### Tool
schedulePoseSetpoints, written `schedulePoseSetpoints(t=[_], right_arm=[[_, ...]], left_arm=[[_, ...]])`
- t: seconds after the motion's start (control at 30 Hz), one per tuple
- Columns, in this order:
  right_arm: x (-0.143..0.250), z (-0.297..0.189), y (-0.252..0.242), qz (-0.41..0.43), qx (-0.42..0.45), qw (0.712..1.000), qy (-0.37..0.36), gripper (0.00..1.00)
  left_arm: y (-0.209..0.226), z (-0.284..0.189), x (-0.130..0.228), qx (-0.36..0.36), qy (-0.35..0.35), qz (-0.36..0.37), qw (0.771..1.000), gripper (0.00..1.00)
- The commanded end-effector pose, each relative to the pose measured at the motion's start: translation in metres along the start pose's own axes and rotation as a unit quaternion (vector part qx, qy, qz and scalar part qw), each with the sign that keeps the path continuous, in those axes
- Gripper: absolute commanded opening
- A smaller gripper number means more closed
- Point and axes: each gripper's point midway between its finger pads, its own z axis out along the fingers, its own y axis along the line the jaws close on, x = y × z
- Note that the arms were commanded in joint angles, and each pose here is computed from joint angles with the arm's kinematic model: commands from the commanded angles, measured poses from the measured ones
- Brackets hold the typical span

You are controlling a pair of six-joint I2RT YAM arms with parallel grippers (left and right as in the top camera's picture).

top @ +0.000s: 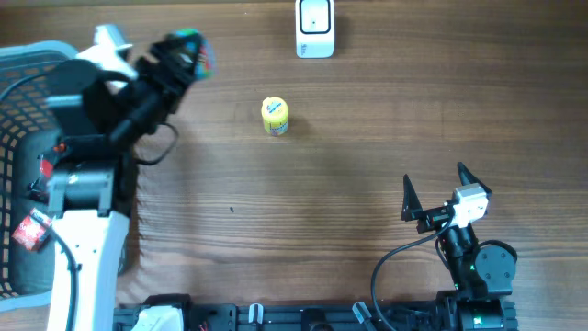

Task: Scan the item barcode
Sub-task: 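Carry the tin can out and place it beside the Mentos bottle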

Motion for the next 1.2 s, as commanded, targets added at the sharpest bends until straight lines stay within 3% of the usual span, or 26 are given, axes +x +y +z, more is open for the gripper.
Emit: schedulePoseSetpoints(t=[0.0, 0.13, 0.27, 0.5, 0.73, 0.9, 1.17], right_arm=[[-0.001, 0.0, -0.001, 0.006, 0.004, 1.0, -0.003, 1.0], [-0.001, 0.0, -0.001, 0.007, 0.004, 1.0, -0.003, 1.0], [-0.001, 0.0, -0.001, 0.007, 0.004, 1.0, -0.003, 1.0], [-0.001, 0.0, -0.001, 0.007, 0.004, 1.0, -0.003, 1.0], [-0.001, 0.0, -0.001, 0.007, 0.004, 1.0, -0.003, 1.0], [-0.001, 0.0, -0.001, 0.007, 0.004, 1.0, -0.003, 1.0], [-0.001, 0.0, -0.001, 0.006, 0.004, 1.0, -0.003, 1.0]], left_arm=[[-0.018, 0.029, 0.044, 0.02, 0.067, 0.087, 0.994, 0.59], [-0.014, 0.055, 0.108, 0.006, 0.137, 0.198, 0.971, 0.57], [-0.007, 0.054, 0.162, -0.003, 0.193, 0.344, 0.919, 0.58], [0.039, 0.043, 0.198, -0.05, 0.286, 0.444, 0.848, 0.61], [0.108, 0.053, 0.23, -0.108, 0.399, 0.453, 0.79, 0.61], [0.133, 0.06, 0.256, -0.084, 0.464, 0.454, 0.755, 0.54], [0.171, 0.097, 0.274, -0.094, 0.479, 0.448, 0.749, 0.57]])
